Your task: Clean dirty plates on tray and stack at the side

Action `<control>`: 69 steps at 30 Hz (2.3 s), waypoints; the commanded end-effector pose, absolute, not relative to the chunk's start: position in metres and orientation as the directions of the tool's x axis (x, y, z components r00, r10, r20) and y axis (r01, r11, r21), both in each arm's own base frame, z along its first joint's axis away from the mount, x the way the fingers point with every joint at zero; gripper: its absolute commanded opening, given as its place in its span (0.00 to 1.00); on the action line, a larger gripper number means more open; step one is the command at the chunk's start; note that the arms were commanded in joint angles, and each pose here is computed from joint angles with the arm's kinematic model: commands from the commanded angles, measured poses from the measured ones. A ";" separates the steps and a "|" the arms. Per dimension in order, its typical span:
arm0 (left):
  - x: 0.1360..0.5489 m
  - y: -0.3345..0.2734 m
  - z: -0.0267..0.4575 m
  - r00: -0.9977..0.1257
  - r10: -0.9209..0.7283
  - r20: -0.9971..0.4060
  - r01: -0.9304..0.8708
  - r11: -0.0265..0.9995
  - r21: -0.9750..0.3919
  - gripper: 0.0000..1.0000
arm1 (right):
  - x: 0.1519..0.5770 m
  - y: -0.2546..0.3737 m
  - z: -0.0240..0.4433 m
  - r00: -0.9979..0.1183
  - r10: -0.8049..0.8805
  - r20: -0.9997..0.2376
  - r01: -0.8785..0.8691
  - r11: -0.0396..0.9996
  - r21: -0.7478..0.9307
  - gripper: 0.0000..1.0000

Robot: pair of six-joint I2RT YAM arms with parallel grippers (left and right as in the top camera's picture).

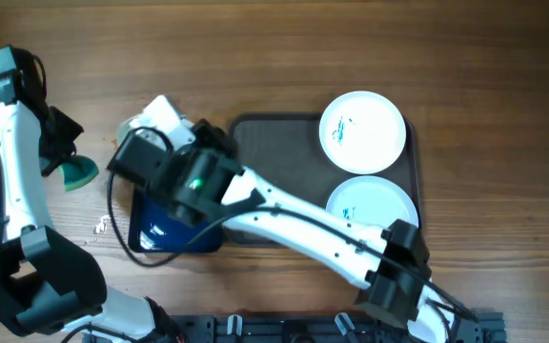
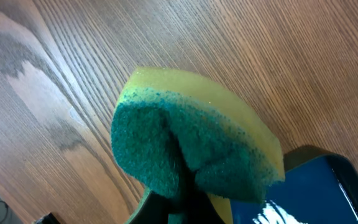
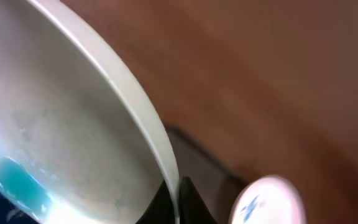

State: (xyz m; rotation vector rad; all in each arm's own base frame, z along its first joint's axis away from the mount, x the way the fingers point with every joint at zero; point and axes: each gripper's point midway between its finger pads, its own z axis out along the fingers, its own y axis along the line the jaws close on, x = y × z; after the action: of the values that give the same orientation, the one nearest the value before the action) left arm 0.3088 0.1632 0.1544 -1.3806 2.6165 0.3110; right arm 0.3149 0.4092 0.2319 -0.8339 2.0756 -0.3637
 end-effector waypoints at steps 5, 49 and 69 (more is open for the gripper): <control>0.310 0.170 0.159 -0.521 -0.821 -0.233 -0.849 0.527 0.042 0.04 | 0.310 0.429 0.291 -0.164 -0.863 -0.479 -0.286 0.506 -0.814 0.05; 0.303 0.175 0.157 -0.482 -0.856 -0.184 -0.871 0.492 -0.005 0.04 | 0.334 0.405 0.323 -0.221 -0.837 -0.500 -0.053 0.522 -0.851 0.04; 0.303 0.175 0.157 -0.483 -0.856 -0.184 -0.871 0.492 -0.005 0.04 | 0.320 0.412 0.206 -0.457 -0.705 -0.543 -0.533 0.705 -0.467 0.05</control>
State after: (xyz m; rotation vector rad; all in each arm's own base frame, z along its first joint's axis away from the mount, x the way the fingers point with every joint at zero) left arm 0.2997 0.1733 0.1506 -1.5111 2.5862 0.1474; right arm 0.3242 0.3994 0.2480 -1.0203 1.8894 -0.6697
